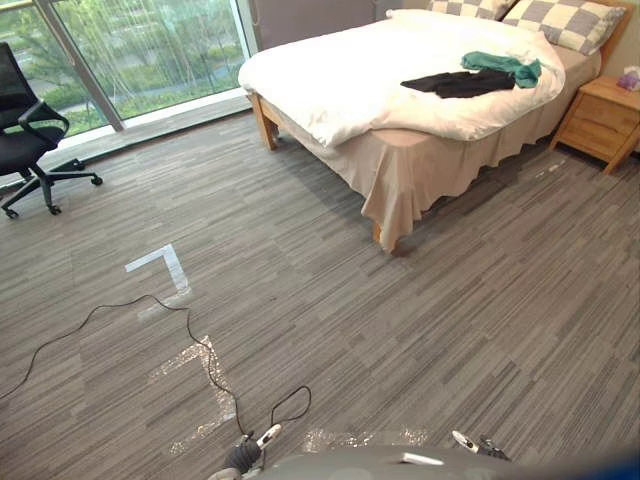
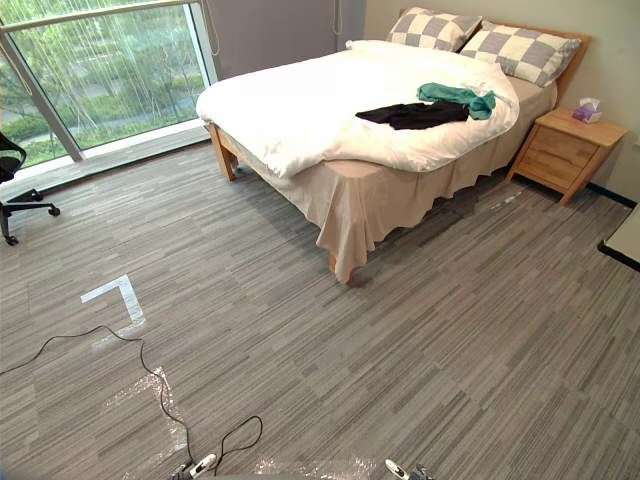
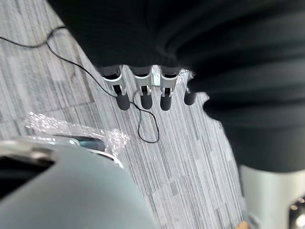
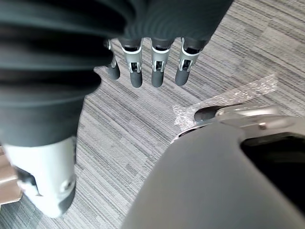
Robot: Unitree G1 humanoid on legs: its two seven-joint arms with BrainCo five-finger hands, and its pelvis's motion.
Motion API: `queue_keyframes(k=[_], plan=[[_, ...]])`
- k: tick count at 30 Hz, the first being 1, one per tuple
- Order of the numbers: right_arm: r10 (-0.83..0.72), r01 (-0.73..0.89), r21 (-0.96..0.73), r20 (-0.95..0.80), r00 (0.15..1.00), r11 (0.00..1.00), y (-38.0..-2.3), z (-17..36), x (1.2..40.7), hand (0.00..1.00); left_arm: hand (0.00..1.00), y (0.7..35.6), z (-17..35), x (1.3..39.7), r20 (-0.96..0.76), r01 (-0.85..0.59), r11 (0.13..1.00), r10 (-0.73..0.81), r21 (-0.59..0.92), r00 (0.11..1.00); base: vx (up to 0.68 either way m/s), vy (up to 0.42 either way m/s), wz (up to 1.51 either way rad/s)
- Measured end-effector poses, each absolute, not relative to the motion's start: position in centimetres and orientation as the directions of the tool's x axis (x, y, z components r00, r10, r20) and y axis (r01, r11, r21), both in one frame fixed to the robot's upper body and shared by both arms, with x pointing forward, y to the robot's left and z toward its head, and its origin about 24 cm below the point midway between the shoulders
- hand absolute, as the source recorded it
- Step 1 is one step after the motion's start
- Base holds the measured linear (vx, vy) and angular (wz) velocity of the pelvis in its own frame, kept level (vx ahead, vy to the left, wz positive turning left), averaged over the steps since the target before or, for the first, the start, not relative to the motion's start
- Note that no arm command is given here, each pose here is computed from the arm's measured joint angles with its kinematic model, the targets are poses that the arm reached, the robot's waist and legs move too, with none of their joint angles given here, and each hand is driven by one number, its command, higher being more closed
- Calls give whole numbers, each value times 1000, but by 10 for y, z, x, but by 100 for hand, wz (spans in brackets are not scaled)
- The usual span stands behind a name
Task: Tidy the bed and pick cloth on bed and put in laundry
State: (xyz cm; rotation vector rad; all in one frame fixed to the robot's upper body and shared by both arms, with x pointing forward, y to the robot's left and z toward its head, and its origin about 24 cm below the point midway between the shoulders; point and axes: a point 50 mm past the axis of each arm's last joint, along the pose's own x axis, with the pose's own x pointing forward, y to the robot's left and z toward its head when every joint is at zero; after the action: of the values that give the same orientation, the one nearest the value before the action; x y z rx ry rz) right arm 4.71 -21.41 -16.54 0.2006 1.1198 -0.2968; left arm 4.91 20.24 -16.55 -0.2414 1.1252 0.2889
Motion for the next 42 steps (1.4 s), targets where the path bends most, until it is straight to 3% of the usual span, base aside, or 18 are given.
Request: queue_keyframes(k=[27,42], plan=[[-139,425,67,-889,436,903,-200,-166,64,0,0,220,-163,59,-908,-233,972,94,-4,407,-10,-18,-13],[-158,424,48,-885,438,905,-211,-164,63,0,0,209,-165,62,-914,-166,986,45,-25,404,56,-102,-47]])
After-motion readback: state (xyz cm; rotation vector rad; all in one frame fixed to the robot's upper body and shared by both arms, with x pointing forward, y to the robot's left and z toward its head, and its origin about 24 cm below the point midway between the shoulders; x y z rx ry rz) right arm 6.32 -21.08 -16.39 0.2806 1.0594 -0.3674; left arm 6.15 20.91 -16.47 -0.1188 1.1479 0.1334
